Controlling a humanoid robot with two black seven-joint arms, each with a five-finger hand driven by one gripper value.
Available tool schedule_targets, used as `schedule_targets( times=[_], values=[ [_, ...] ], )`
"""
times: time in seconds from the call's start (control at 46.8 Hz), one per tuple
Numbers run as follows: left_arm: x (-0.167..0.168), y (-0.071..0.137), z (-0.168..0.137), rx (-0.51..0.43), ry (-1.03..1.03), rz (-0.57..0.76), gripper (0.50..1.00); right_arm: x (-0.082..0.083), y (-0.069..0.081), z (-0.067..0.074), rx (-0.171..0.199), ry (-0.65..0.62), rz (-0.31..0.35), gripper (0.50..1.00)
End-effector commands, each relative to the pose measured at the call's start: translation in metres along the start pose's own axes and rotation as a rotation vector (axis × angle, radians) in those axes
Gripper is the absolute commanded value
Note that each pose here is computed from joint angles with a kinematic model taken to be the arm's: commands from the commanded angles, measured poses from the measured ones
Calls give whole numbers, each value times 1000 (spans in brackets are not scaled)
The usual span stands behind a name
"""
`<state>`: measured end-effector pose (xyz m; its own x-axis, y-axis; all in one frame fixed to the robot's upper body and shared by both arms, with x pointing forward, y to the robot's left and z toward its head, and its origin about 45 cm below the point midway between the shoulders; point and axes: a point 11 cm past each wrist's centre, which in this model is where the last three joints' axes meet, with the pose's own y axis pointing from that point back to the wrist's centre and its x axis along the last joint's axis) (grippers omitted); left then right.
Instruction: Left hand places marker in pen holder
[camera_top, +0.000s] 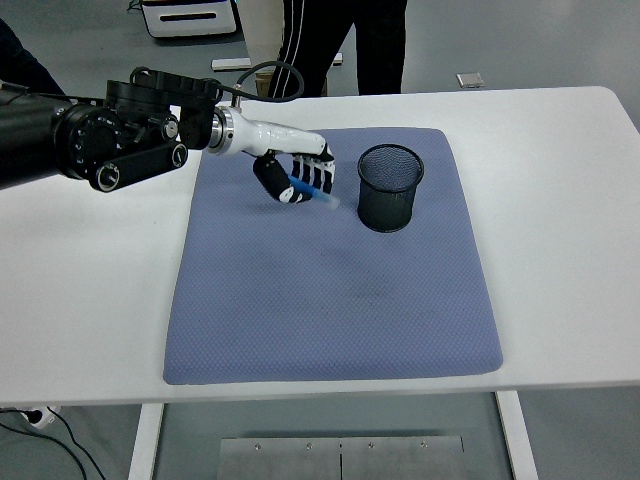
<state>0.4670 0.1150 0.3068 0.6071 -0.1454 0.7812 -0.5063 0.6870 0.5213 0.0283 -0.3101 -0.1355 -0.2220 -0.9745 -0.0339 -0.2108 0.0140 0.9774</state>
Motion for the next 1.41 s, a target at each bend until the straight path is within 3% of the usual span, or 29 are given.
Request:
schedule_targets(
  times=[0.0, 0.427, 0.684, 1.068, 1.389],
  values=[
    [4, -3, 8, -30, 42, 15, 500, 0, 0, 0, -1, 0, 1, 1000],
    [36, -10, 54, -234, 276, 146, 500, 0, 0, 0, -1, 0, 1, 1000],
    [28, -24, 71, -329, 473, 168, 500, 1, 0, 0, -1, 0, 2, 1000],
    [-7, -46, 57, -330, 621, 184, 500, 0, 0, 0, -1, 0, 1, 1000],
    [-13, -52, 50, -340, 770, 234, 500, 0, 0, 0, -1, 0, 1, 1000]
  ],
)
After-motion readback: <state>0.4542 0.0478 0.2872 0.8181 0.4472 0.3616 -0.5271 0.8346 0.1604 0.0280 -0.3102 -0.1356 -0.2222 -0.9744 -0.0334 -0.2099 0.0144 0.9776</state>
